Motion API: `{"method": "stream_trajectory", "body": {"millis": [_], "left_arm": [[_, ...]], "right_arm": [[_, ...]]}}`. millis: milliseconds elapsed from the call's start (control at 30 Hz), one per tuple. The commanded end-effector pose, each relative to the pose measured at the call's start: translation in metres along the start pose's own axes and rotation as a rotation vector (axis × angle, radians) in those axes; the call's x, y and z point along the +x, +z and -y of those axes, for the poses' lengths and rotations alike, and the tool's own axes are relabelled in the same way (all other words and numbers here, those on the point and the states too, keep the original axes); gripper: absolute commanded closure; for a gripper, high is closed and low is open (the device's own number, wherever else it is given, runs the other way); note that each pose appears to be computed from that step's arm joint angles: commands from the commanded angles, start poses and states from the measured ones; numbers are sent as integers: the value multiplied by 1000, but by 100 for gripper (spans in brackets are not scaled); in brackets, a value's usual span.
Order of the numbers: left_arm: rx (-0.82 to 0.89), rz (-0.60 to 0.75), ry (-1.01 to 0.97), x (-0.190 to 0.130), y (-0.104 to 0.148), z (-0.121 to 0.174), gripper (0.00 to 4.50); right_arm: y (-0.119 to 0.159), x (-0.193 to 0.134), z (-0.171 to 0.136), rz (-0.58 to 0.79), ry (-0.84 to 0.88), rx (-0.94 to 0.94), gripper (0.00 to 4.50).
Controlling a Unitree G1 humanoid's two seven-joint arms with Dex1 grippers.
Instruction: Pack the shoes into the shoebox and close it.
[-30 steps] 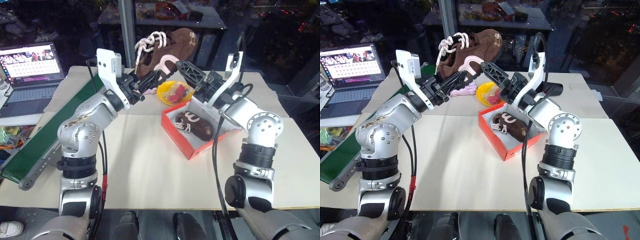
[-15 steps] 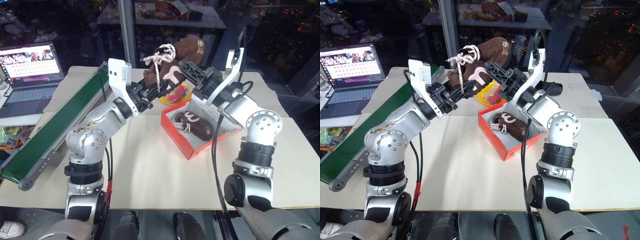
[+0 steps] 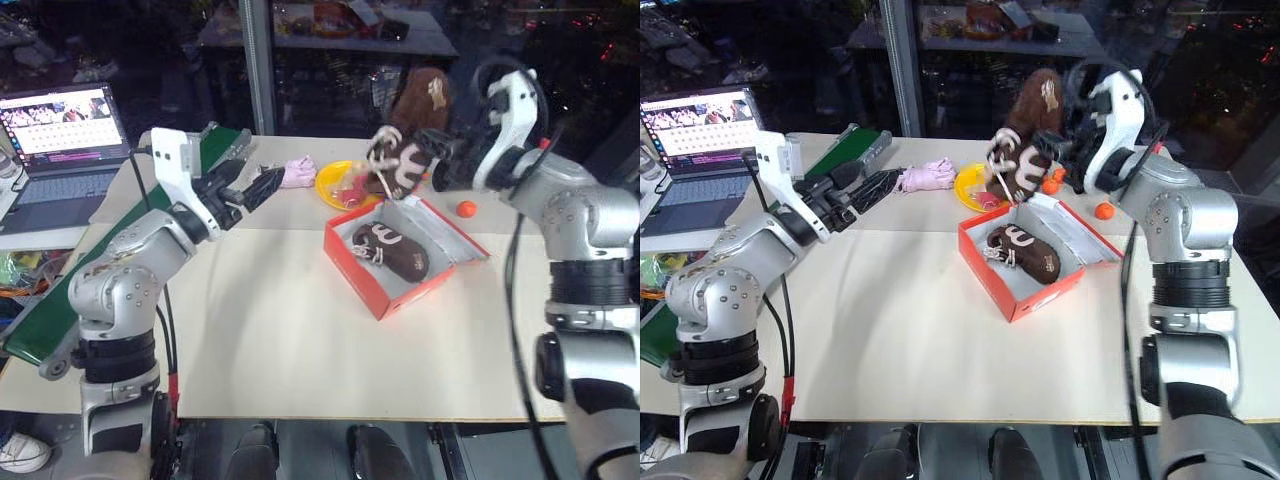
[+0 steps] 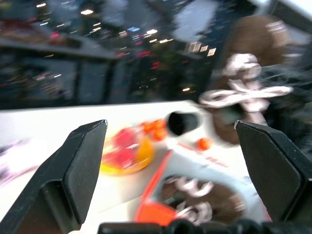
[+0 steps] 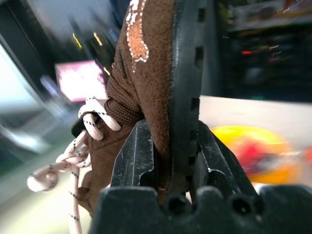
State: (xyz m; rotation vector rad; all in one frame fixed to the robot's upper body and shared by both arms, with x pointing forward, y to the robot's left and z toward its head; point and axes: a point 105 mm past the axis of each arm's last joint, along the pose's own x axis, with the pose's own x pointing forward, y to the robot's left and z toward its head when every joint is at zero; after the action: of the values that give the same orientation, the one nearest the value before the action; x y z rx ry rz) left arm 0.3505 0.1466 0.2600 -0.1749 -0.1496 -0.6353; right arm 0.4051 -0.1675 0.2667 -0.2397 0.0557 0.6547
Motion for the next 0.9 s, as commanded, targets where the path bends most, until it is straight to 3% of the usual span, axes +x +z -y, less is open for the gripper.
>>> {"method": "stream_trajectory", "body": {"millis": [33, 200, 367, 633, 833, 900], "left_arm": [[49, 18, -30, -2, 7, 12, 0], [62, -8, -29, -3, -1, 16, 0], [60, -14, -27, -4, -3, 17, 0], [87, -35, -23, -5, -7, 18, 0], [92, -48, -18, -10, -11, 19, 0], [90, -52, -17, -12, -12, 19, 0]], "right_arm": [[-39, -1, -8, -148, 120, -104, 412], [-81, -6, -20, -284, 240, -124, 412], [-97, -4, -25, -341, 290, -150, 412], [-141, 36, -50, -504, 380, -273, 412], [-149, 62, -67, -536, 406, -331, 412], [-149, 74, -79, -527, 417, -340, 313]]}}
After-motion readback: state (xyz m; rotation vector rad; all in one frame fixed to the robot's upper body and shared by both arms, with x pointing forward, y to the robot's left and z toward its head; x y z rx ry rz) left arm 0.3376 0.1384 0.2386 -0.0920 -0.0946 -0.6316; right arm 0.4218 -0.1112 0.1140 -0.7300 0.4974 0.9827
